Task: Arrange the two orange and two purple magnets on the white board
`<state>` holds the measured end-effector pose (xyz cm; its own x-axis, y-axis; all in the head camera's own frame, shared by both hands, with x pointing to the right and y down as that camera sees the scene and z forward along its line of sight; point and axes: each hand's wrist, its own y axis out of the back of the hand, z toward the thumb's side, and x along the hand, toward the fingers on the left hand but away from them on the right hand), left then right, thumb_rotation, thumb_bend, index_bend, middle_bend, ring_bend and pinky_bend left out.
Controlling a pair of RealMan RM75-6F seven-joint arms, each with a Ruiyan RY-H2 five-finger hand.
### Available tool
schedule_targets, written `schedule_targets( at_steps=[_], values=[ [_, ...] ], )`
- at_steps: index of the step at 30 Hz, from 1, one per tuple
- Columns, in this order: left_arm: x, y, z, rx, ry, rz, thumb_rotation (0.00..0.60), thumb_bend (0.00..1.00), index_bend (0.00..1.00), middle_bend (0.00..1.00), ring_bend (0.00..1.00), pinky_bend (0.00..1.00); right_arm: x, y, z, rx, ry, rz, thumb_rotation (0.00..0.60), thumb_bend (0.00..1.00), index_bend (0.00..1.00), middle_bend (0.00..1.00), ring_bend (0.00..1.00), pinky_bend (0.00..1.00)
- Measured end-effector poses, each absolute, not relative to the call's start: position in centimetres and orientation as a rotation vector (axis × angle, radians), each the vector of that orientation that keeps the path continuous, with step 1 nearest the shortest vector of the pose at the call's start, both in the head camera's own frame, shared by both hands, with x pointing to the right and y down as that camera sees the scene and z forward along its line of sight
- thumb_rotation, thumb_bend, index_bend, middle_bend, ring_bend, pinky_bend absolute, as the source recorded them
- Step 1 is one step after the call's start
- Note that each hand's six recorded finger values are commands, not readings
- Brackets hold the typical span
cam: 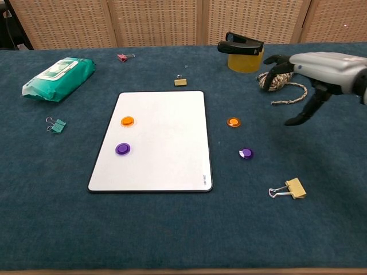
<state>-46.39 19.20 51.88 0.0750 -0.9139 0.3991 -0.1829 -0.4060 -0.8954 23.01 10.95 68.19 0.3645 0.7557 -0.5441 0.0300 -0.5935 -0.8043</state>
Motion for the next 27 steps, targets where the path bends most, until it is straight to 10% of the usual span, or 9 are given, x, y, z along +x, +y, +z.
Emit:
schedule_targets(
  at_steps=[27],
  values=[
    [-46.7,18.9,53.0,-1.71,1.092,-1.441,0.6,0.1,0.0,0.0,0.0,0.0,17.1,8.1,73.7,-2.029,-0.644,1.369,0.6,0.24,0.43,0.0,0.0,0.0]
  ],
)
